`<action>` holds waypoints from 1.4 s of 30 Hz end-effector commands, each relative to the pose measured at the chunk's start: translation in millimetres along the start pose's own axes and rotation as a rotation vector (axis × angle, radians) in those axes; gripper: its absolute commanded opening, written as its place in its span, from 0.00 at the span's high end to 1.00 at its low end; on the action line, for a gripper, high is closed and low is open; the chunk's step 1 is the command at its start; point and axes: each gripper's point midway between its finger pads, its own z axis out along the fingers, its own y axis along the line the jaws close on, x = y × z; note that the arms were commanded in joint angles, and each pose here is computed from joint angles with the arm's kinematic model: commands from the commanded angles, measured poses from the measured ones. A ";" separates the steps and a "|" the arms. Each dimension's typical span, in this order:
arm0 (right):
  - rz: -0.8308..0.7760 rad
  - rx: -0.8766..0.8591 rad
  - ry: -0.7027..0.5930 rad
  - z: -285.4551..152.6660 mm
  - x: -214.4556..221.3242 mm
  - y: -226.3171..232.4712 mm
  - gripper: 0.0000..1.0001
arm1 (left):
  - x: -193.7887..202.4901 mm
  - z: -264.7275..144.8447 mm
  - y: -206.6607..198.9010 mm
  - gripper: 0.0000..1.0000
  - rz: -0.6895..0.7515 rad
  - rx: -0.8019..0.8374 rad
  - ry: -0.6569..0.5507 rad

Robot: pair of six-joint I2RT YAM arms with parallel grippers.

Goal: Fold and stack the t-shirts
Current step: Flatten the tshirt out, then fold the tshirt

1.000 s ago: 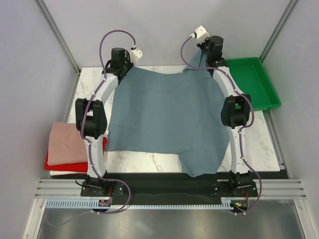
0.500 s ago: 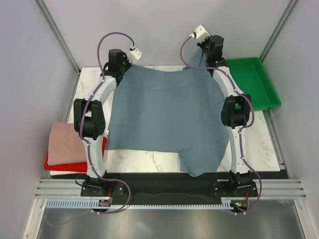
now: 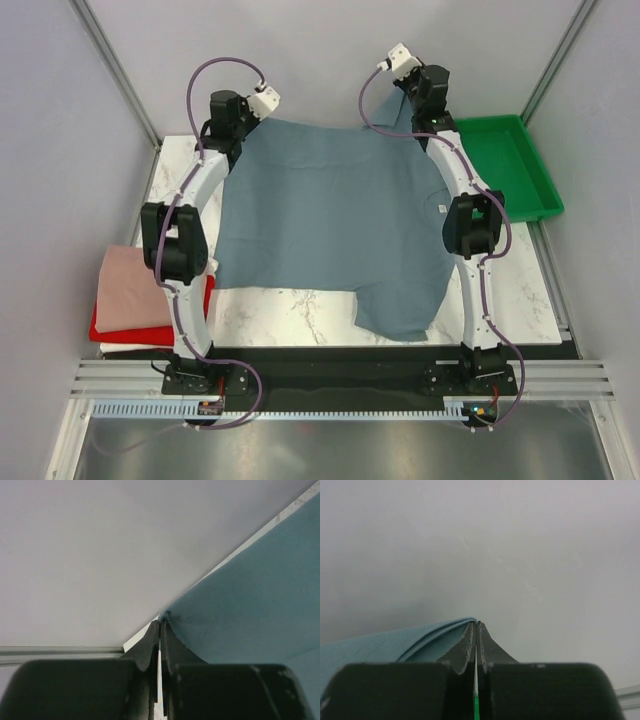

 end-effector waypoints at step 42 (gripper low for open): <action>0.052 -0.241 0.363 -148.4 38.2 -10.6 1.00 | 59.4 -43.1 -40.6 0.98 0.065 0.313 0.074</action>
